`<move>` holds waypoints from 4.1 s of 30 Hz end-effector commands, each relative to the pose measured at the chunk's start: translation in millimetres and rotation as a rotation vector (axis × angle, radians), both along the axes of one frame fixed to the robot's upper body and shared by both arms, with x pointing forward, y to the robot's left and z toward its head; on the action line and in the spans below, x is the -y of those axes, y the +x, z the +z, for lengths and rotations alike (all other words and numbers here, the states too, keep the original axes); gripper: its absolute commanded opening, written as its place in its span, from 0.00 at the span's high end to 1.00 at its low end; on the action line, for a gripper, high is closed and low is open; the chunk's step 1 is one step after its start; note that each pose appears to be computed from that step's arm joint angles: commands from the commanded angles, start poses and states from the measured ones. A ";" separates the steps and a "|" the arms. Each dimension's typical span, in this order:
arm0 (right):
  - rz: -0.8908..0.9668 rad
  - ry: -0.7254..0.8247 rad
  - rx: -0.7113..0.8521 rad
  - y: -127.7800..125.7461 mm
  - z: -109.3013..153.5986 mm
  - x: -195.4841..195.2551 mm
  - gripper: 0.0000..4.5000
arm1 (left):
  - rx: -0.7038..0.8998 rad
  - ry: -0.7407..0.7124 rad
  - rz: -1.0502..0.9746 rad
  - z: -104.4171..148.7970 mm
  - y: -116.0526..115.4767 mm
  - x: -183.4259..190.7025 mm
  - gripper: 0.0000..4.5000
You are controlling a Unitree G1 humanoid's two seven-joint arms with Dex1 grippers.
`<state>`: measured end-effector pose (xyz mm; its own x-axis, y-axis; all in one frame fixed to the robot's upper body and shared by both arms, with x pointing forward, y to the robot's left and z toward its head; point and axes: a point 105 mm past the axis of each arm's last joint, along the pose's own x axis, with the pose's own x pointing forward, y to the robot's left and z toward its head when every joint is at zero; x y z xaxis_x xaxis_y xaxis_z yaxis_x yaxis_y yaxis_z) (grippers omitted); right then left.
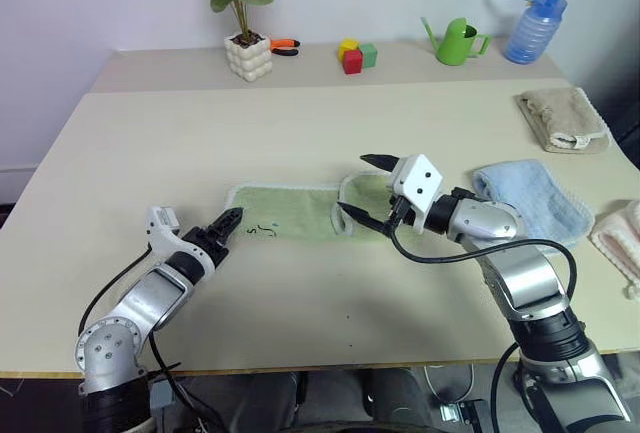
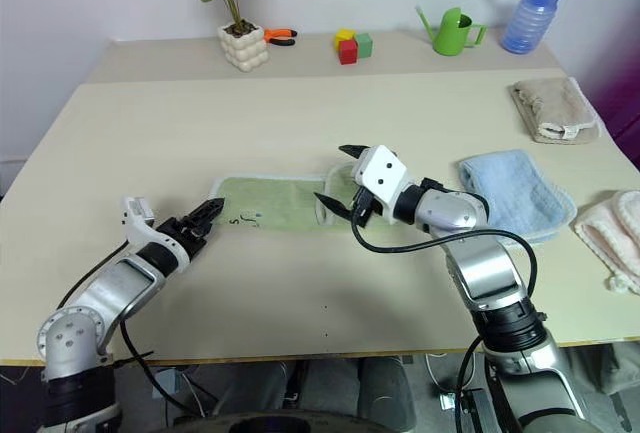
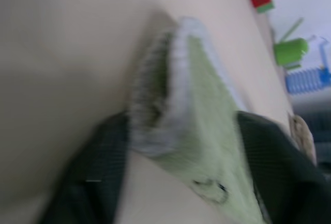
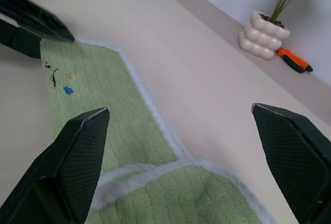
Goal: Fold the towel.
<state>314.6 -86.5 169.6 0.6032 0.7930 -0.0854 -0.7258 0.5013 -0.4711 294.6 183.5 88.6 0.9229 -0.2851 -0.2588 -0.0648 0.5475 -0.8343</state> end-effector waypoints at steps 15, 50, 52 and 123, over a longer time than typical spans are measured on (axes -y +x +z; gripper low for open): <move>-0.011 -0.027 -0.026 -19.8 -13.4 9.4 0.00 | 0.431 0.280 0.255 98.6 13.0 -101.1 0.98; -0.050 0.051 -0.055 -12.6 -19.2 3.8 0.00 | 0.641 0.562 -0.711 89.9 -27.4 33.4 0.34; -0.075 0.074 -0.049 -6.9 -13.7 7.6 0.06 | 0.654 0.553 -0.621 100.3 -21.4 16.5 0.41; 0.071 -0.025 -0.052 -15.4 -12.6 -22.0 0.00 | 0.418 0.451 0.451 100.6 68.2 -135.6 0.99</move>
<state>303.3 -69.1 141.9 0.5481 0.8151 -0.1878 -0.7994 0.4444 -0.4043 373.8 274.9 172.2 0.9983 -0.0055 0.0583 0.0349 0.8551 -0.5173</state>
